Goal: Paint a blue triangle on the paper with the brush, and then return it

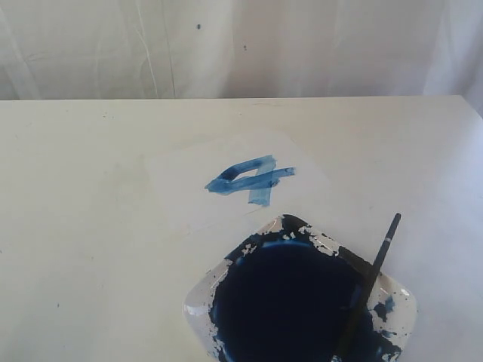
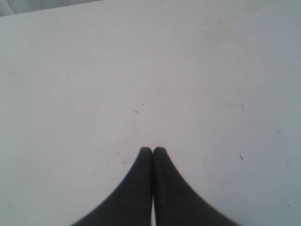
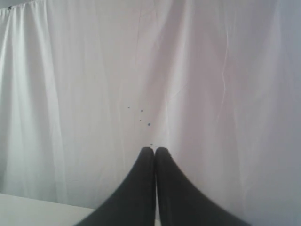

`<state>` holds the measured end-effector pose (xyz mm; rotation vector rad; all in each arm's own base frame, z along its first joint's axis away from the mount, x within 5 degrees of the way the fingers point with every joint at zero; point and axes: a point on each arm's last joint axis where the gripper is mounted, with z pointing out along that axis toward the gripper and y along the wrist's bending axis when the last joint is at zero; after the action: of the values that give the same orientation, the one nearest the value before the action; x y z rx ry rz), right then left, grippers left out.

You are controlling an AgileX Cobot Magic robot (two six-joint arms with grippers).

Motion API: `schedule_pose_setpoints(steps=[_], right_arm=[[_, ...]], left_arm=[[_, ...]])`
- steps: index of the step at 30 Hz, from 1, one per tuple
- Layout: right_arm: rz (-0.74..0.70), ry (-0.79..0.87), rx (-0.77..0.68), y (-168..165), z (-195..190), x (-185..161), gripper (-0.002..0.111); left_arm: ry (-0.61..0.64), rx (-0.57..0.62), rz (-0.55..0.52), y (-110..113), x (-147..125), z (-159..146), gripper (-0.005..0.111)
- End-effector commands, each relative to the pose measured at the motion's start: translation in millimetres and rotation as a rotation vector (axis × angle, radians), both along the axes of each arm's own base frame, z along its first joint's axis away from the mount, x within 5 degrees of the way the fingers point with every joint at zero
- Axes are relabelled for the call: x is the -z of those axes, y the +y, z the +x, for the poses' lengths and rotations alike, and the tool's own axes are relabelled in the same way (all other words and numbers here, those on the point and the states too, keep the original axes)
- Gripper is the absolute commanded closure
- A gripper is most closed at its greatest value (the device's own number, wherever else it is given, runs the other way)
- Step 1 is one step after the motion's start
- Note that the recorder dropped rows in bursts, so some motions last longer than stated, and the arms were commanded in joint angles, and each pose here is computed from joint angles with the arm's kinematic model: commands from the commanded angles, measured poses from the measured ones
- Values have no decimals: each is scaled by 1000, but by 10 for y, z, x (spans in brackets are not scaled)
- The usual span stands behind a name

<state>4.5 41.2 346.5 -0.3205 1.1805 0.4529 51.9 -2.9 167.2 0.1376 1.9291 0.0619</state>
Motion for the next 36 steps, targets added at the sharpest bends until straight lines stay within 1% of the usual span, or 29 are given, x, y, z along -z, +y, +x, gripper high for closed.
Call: schedule_pose_setpoints(steps=[1,5,8,36], right_arm=[[0,-40,-87,-8,-125,-23,108],[4,-59,-163,-23,-198,-17,108],[4,-59,-177,-25,-203,-17,108],[4,-59,-177,-25,-203,-17,108]], left_arm=[[-3,0,-6,-2,6,-2,107],[-3,0,-6,-2,6,-2,107],[-3,0,-6,-2,6,-2,107],[-3,1,-4,-2,6,-2,107]])
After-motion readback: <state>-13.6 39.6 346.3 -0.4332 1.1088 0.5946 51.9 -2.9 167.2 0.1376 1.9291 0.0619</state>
